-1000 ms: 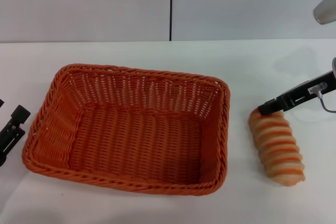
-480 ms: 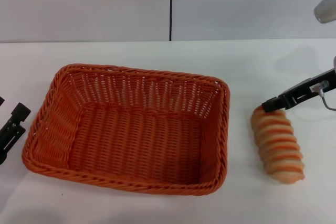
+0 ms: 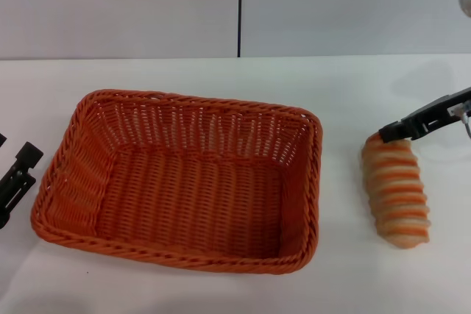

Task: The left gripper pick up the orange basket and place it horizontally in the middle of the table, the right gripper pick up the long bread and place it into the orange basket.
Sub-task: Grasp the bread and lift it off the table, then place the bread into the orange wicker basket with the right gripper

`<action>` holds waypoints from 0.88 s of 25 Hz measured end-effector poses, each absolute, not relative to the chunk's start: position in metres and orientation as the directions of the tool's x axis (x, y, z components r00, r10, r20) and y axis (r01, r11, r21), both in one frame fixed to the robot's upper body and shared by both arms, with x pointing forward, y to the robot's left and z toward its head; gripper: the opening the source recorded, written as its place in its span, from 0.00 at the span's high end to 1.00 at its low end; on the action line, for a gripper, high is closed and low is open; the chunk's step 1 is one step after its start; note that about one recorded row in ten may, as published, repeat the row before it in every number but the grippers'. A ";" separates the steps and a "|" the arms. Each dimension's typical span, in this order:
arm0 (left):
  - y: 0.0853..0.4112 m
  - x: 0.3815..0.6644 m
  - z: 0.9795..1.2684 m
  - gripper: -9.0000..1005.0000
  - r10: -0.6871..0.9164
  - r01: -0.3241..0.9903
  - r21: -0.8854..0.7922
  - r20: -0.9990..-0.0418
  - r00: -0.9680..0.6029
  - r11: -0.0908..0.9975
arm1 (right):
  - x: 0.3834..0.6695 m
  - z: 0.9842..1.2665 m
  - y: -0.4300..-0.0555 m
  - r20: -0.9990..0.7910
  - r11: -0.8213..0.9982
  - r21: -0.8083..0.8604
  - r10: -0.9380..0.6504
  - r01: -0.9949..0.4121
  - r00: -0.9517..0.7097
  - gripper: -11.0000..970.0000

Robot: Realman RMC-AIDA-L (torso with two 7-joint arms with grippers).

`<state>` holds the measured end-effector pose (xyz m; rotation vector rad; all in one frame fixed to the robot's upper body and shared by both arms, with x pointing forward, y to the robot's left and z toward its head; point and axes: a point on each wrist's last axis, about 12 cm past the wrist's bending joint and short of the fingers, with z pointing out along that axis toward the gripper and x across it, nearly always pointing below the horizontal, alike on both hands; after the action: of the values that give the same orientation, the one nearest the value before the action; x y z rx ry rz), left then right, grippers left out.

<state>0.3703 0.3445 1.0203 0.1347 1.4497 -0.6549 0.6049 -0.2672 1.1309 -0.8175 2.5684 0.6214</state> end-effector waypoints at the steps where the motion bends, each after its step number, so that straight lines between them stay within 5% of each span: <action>1: 0.344 0.370 1.020 0.25 -0.332 0.489 -0.298 -0.943 -0.018 0.820 | 0.605 1.131 -0.267 -0.469 0.734 0.294 -0.447 -0.612 -0.762 0.93; 22: 0.339 0.374 1.020 0.25 -0.347 0.499 -0.310 -0.938 -0.021 0.809 | 0.571 1.259 -0.238 -0.614 0.545 0.200 -0.578 -0.814 -0.538 0.95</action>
<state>0.3738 0.3391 1.0199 0.1316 1.4424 -0.6764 0.5709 -0.2380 1.2592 -1.1251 2.3005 0.6527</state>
